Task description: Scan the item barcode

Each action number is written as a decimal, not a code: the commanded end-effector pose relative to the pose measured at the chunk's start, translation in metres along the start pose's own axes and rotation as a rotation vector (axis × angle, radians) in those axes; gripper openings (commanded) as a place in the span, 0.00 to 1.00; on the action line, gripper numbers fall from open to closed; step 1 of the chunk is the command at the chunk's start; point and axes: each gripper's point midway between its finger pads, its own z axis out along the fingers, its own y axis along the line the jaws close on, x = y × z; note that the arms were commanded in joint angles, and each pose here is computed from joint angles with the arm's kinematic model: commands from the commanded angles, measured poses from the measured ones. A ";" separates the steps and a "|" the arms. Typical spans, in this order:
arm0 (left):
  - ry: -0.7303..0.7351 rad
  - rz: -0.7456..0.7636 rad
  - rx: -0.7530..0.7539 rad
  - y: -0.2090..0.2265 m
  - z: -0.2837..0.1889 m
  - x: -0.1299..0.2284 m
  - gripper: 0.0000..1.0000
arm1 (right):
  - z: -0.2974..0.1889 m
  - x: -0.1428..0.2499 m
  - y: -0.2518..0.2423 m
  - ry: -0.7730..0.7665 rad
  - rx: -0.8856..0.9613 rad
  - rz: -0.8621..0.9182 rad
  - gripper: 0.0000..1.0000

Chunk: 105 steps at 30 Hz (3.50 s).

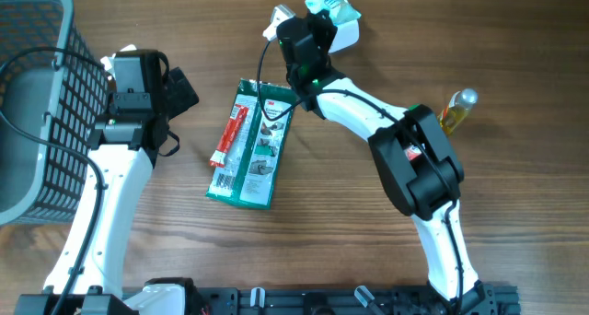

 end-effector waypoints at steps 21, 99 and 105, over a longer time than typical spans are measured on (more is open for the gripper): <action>-0.013 -0.004 -0.010 0.002 0.000 -0.004 1.00 | -0.184 0.092 0.095 0.506 -1.063 1.007 0.52; -0.013 -0.004 -0.011 0.002 0.000 -0.004 1.00 | -0.250 0.029 0.200 0.493 -0.997 0.912 0.04; -0.012 -0.004 -0.011 0.002 0.000 -0.004 1.00 | -0.248 0.033 0.141 0.248 -1.021 0.618 0.04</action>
